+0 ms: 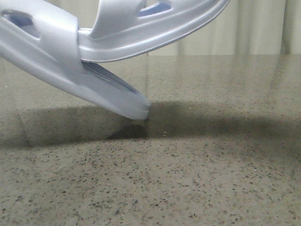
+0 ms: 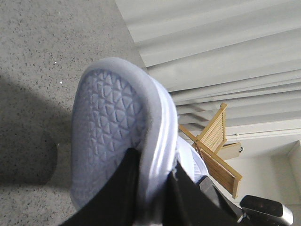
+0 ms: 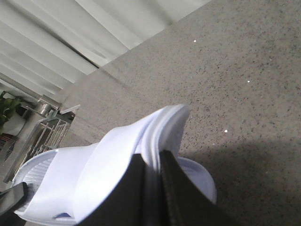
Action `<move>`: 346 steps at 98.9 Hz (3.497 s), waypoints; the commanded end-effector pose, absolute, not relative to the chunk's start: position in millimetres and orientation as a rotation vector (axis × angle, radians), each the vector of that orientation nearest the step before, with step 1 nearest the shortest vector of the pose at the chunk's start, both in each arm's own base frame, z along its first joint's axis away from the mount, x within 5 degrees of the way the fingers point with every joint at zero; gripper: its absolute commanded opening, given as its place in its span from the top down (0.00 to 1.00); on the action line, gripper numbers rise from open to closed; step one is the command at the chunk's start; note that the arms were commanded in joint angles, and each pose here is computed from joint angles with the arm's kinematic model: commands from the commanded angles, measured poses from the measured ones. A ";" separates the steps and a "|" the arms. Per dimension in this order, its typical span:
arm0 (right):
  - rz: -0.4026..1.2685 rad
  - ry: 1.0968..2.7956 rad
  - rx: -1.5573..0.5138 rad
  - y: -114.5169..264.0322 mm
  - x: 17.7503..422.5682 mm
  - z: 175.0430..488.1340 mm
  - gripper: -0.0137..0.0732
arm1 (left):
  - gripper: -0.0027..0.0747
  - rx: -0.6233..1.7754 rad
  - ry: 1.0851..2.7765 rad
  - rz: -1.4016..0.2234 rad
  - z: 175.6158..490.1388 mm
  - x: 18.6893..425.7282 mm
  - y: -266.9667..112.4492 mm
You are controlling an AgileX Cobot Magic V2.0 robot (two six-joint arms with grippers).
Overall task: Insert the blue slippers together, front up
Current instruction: 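Move the right-held slipper over the left-held one, soles stacking, then lower the stacked slippers onto the table and open both grippers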
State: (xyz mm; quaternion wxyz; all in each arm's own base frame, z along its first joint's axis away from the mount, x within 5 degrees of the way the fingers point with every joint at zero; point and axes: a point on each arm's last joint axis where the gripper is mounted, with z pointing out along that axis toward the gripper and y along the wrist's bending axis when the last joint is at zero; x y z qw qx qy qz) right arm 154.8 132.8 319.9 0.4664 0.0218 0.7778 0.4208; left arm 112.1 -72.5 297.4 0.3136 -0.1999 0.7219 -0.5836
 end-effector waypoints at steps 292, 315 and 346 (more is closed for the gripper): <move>0.510 1.298 -0.369 33.7 54.7 397.3 0.42 | 0.94 -0.664 2.069 -1.558 253.4 186.2 -89.0; 0.511 1.300 -0.369 33.9 54.9 396.7 0.42 | 0.77 -0.628 2.069 -1.576 254.6 184.9 -90.5; 0.511 1.300 -0.369 33.9 54.9 396.7 0.42 | 0.54 -0.552 2.069 -1.480 252.7 186.9 -88.1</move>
